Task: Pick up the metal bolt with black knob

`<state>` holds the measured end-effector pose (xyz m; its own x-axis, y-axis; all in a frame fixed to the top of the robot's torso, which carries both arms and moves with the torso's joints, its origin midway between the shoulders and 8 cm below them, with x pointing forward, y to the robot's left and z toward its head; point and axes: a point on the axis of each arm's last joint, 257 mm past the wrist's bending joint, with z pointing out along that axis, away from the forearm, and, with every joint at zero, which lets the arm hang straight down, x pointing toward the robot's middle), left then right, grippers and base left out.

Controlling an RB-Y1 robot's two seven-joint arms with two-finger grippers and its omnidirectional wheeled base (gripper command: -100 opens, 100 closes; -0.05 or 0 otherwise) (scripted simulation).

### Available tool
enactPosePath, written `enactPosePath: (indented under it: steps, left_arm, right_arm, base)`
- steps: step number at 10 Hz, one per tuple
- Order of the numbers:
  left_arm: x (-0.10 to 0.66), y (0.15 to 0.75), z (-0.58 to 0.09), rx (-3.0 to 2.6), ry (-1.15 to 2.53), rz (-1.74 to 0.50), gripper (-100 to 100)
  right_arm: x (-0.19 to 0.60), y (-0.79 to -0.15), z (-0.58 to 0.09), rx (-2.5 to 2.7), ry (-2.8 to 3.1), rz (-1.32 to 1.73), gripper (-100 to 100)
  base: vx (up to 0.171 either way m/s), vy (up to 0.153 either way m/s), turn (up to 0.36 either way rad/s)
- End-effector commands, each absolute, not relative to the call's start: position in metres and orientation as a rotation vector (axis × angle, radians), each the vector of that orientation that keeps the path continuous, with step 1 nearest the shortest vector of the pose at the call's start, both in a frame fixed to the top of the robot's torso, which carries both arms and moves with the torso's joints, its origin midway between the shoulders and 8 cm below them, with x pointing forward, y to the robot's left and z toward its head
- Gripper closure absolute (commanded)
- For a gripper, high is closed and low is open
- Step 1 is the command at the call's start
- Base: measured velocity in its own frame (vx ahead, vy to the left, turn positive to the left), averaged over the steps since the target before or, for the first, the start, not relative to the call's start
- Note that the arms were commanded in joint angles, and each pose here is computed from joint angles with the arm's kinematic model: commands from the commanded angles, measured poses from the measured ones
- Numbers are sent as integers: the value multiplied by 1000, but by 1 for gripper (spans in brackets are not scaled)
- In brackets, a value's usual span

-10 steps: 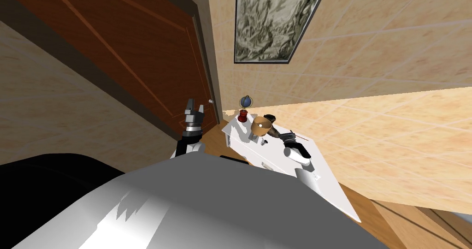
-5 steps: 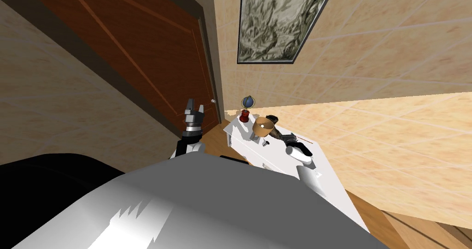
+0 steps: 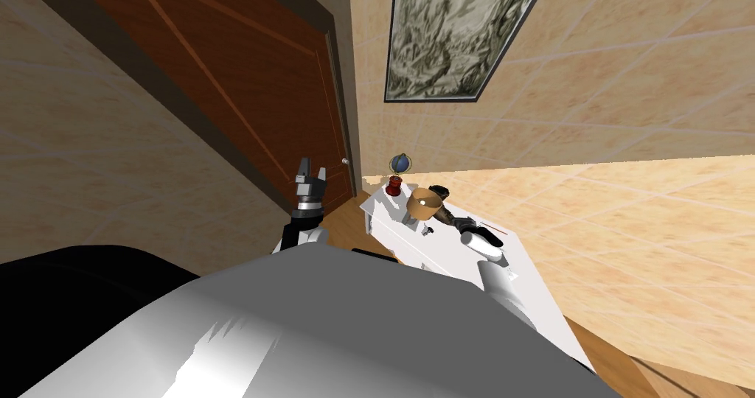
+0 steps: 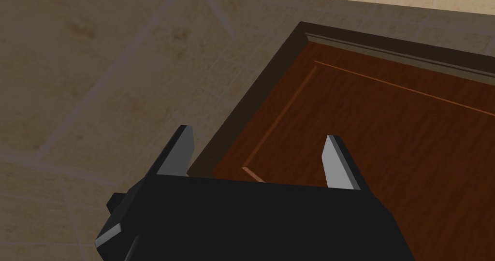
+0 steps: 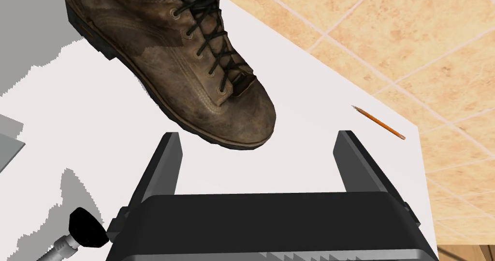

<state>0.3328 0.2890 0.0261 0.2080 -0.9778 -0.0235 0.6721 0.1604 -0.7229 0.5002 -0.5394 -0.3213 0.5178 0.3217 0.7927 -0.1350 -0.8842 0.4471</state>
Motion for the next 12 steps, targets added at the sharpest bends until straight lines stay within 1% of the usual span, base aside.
enactPosePath:
  steps: [1, 4, 5, 12]
  left_arm:
    - [333, 289, 26, -661, 566, -1272, 0]
    - [333, 289, 26, -661, 566, -1272, 0]
    - [333, 289, 26, -661, 566, -1272, 0]
    - [333, 289, 26, -661, 566, -1272, 0]
  right_arm:
    - [502, -551, -325, 2360, 58, 1333, -100]
    - [492, -565, -348, 2448, -76, 1284, -100]
    - [496, -572, -345, 2481, -152, 1284, -100]
    - [478, -589, -378, 2606, -432, 1194, -100]
  base:
    - [-12, 2, 107]
    - [-12, -2, 91]
    - [-14, -1, 124]
    - [-9, -2, 53]
